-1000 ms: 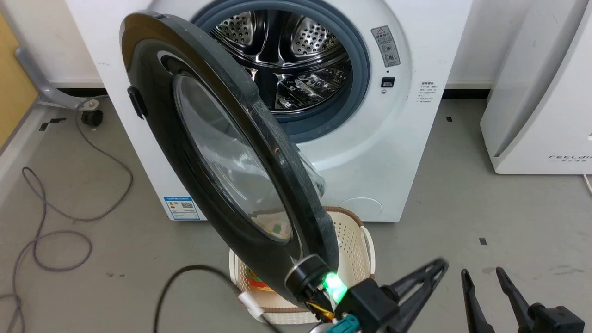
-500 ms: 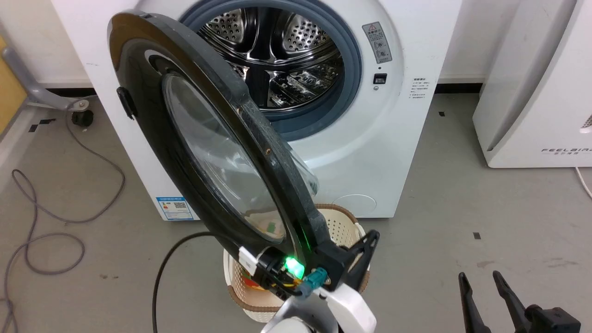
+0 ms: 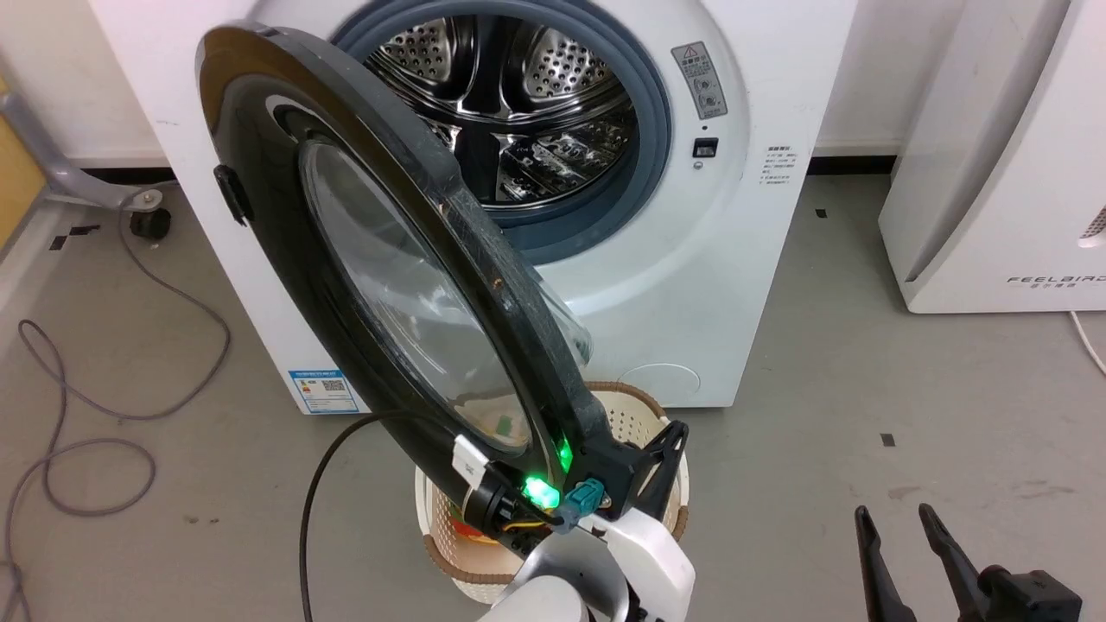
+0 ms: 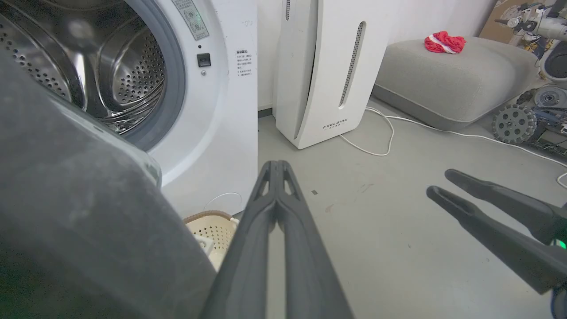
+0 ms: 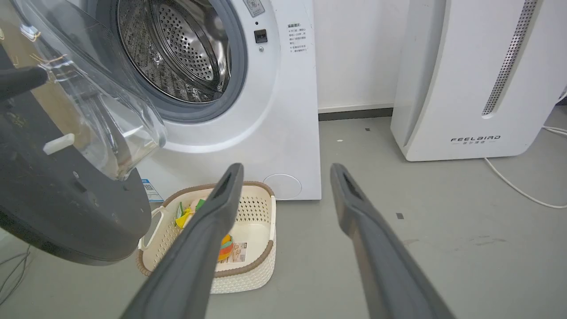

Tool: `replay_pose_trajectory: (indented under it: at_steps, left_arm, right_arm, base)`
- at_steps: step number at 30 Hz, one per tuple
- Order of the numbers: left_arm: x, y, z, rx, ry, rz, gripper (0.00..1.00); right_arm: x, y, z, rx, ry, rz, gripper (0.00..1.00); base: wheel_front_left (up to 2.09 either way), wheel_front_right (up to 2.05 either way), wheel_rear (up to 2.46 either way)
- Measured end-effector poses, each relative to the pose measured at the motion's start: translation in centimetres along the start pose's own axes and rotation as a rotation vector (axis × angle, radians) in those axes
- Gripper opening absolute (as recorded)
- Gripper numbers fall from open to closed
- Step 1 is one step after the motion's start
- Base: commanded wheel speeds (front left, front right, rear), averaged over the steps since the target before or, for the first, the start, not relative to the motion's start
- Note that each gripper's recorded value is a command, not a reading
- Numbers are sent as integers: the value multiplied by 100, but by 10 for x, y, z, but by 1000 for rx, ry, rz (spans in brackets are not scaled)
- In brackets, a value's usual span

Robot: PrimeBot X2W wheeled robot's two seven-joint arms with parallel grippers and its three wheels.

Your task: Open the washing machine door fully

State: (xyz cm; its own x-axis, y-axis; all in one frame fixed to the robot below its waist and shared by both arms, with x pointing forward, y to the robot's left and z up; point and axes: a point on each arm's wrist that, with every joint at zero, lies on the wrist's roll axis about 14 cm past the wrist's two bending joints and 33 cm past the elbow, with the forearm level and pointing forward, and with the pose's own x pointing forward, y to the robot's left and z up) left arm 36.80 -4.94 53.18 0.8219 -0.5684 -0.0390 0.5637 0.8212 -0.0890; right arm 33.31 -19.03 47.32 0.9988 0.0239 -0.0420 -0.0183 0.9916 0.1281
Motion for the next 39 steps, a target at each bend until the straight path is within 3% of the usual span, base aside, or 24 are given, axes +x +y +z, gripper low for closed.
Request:
replay_pose_trajectory:
  at_steps: [17, 39]
  left_arm:
    - [-15, 17, -5, -49, -2, 83, 0]
    - [-123, 70, -17, -91, 58, 374, 0]
  right_arm:
    - [-1, 3, 4, -1, -13, 10, 100]
    - [5, 23, 0, -7, 18, 76, 100]
  base:
    - [0, 0, 0]
    - [0, 0, 0]
